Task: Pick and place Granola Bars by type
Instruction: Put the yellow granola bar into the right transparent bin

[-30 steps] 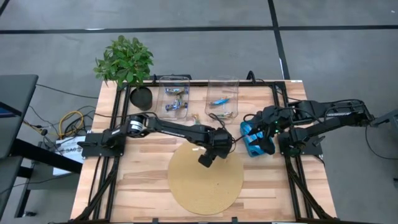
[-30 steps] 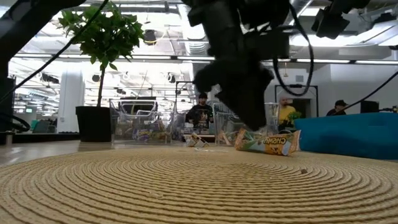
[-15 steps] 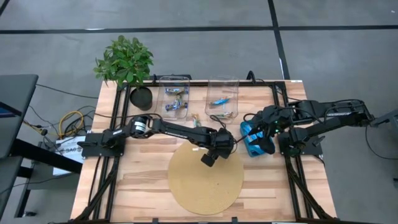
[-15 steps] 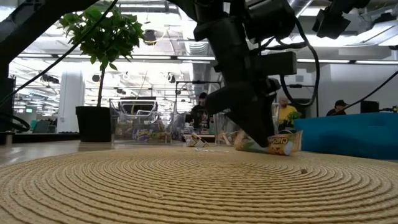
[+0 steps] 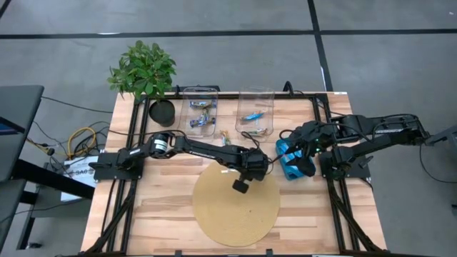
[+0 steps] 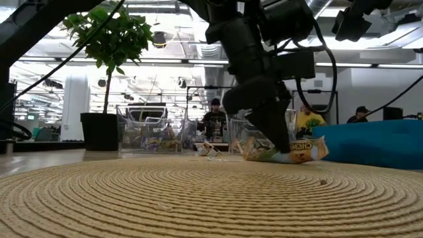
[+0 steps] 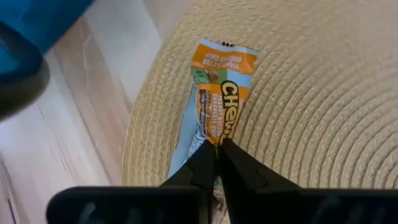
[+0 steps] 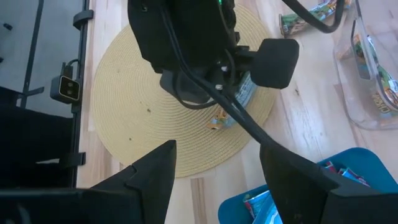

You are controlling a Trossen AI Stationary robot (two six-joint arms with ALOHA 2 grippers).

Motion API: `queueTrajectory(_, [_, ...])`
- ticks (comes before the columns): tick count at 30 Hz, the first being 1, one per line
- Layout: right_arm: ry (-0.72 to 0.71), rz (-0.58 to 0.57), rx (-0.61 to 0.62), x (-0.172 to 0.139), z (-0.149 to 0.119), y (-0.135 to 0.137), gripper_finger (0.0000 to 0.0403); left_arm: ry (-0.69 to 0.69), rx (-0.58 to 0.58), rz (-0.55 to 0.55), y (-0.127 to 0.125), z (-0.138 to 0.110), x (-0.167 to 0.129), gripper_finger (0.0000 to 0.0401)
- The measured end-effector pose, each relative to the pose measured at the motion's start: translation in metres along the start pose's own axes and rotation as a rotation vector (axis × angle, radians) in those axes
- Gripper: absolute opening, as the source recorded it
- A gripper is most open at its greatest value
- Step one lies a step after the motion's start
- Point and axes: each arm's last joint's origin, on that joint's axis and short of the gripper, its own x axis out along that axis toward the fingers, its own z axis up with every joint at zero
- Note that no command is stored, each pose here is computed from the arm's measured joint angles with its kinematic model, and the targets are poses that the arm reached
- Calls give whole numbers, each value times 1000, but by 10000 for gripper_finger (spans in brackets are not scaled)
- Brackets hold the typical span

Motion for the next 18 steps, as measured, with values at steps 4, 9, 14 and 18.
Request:
queueTrajectory(4, [-2,-5,2,0,0,0,223,32,-157,24,6,-4,-10,5])
queueTrajectory(9, [-43,-118,59,0,1,-3,223,39,-459,102,23,-7,-51,2])
queueTrajectory(14, [-151,-270,79,-1,8,-7,223,-62,-638,296,47,-7,-108,1])
queueTrajectory(18, [-230,-392,86,-3,12,-10,223,-161,-743,434,76,-16,-148,0])
